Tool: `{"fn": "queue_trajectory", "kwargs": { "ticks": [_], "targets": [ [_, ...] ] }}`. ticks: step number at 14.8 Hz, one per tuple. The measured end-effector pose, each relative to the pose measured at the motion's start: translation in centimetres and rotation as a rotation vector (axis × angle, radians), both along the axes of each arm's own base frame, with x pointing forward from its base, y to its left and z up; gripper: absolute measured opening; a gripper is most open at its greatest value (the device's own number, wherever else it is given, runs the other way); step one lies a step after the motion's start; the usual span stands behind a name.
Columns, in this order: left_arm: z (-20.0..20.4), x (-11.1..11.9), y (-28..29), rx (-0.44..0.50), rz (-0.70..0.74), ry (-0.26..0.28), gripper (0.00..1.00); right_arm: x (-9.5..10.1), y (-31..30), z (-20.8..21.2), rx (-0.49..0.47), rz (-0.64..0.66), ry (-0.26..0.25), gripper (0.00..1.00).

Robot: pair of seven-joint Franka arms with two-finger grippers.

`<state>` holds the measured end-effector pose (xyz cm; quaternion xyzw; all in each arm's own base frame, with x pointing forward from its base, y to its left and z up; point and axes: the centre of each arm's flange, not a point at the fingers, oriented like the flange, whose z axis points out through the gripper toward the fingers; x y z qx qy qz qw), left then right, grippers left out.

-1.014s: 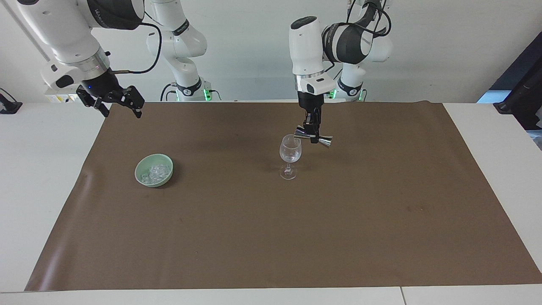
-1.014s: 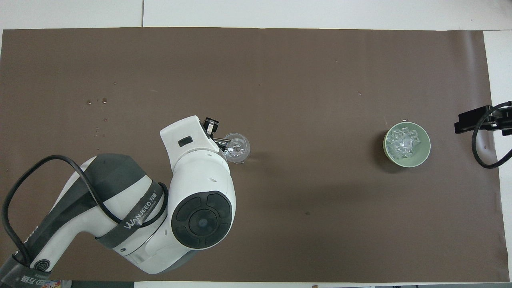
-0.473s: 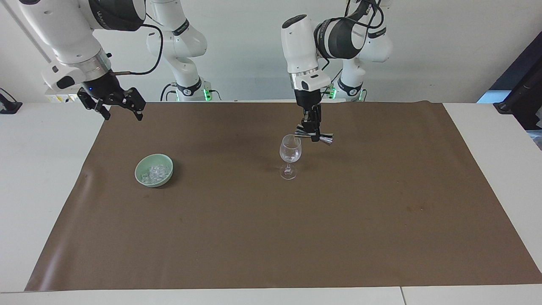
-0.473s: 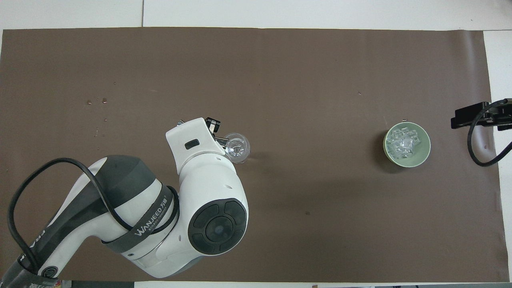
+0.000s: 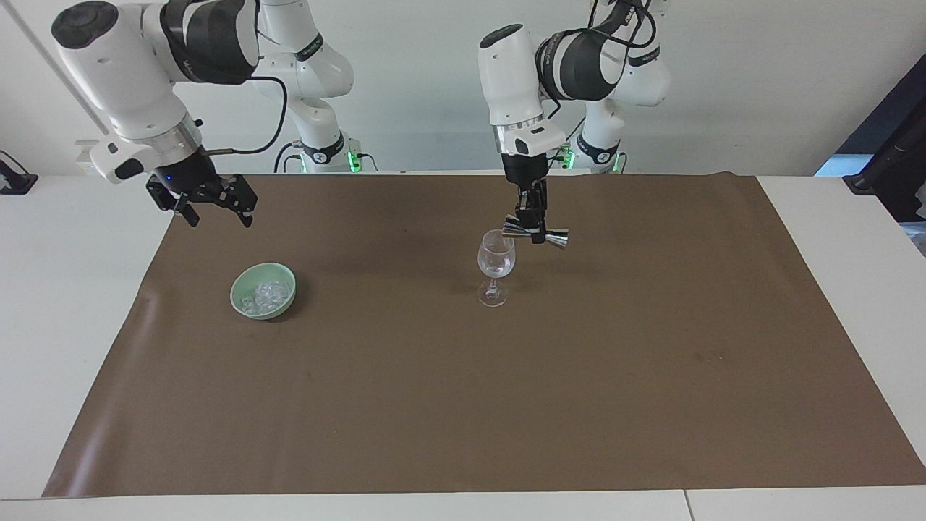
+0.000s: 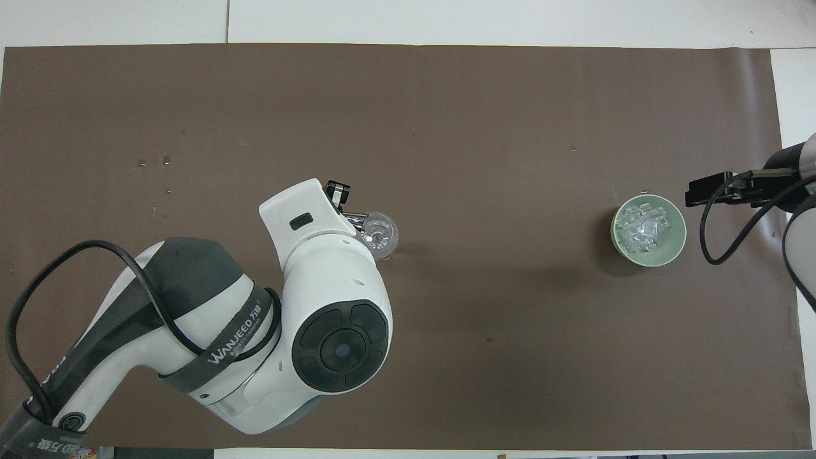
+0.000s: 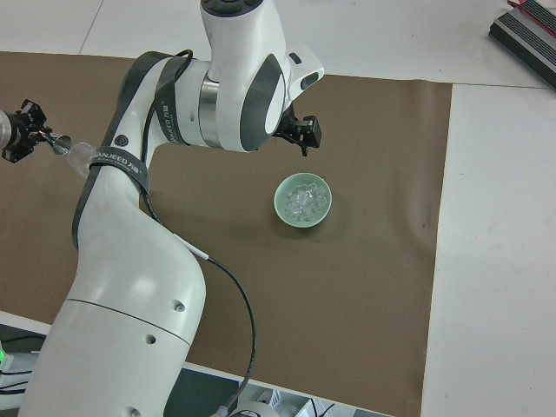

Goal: Pour wine and add ice with both arms
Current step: 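Carry the jigger back with the left gripper while the right gripper reaches the cup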

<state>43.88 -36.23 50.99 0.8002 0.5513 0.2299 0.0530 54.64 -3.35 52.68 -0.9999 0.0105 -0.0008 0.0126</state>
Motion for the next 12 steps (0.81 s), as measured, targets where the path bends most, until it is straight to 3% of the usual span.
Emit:
{"fn": "queue_trajectory", "kwargs": {
  "ticks": [7,10,12],
  "targets": [
    [1.6,4.7,7.0,-0.294,0.093,0.217,0.22,0.0,-0.4,-12.5,0.007,0.016,0.006,1.00],
    [1.4,7.0,11.2,-0.426,0.096,0.283,0.22,-0.5,-1.5,-15.1,0.004,0.017,0.001,1.00],
    [0.4,8.6,15.3,-0.513,0.102,0.309,0.22,-0.6,-1.7,-15.9,0.002,0.015,-0.005,0.94]
  ]
}}
